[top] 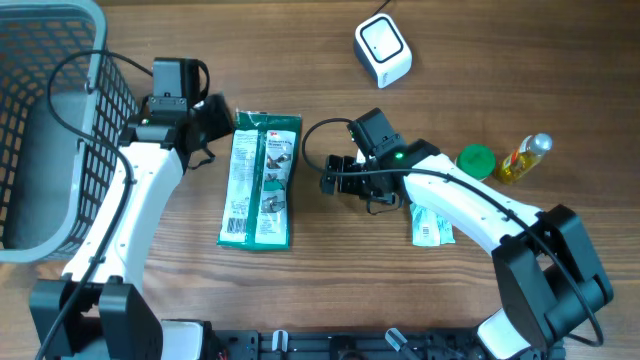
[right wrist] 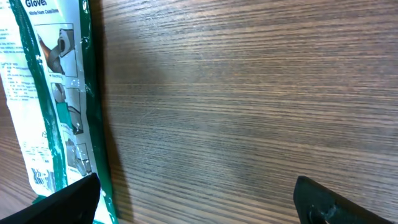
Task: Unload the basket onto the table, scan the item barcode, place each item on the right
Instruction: 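Move the left gripper right and grasp the green glove pack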
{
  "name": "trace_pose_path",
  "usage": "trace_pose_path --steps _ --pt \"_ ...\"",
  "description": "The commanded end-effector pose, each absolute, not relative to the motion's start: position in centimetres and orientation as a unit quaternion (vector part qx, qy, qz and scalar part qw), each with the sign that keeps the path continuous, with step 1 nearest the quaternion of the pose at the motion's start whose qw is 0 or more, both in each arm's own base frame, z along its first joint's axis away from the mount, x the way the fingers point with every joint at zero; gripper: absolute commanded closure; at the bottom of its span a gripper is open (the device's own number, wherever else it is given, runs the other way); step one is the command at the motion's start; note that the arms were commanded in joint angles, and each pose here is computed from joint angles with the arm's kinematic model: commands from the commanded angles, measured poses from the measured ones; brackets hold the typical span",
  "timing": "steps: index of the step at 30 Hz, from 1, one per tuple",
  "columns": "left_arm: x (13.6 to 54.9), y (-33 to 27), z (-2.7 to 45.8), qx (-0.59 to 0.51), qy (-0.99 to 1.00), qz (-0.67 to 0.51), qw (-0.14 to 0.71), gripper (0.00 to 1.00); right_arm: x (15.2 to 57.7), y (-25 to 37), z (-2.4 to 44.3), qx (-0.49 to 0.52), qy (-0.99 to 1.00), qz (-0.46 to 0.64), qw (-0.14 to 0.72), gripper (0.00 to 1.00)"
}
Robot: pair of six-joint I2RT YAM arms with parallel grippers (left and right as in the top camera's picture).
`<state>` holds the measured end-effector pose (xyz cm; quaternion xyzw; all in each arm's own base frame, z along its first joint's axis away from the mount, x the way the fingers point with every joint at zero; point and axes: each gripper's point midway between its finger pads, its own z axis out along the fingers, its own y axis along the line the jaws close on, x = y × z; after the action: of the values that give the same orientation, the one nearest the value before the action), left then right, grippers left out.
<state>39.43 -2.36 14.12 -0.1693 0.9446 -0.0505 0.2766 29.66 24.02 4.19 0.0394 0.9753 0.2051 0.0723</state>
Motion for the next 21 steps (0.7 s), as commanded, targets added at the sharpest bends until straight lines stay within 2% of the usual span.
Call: trace_pose_path --steps 1,10,16,21 --pt "38.0 -2.8 11.2 -0.163 0.960 -0.052 0.221 0.96 30.2 24.0 5.0 0.044 0.974 0.204 0.088 0.00" --pt "34.5 -2.9 2.3 -0.163 0.982 -0.023 0.090 0.96 30.2 24.0 5.0 0.045 0.974 0.204 0.091 0.00" --pt "33.3 -5.1 -0.1 -0.143 0.988 -0.042 0.042 0.96 30.2 24.0 5.0 0.044 0.974 0.204 0.091 0.00" --pt "32.2 -7.6 -0.6 -0.104 0.993 -0.042 0.035 0.96 30.2 24.0 5.0 0.044 0.974 0.204 0.091 0.00"
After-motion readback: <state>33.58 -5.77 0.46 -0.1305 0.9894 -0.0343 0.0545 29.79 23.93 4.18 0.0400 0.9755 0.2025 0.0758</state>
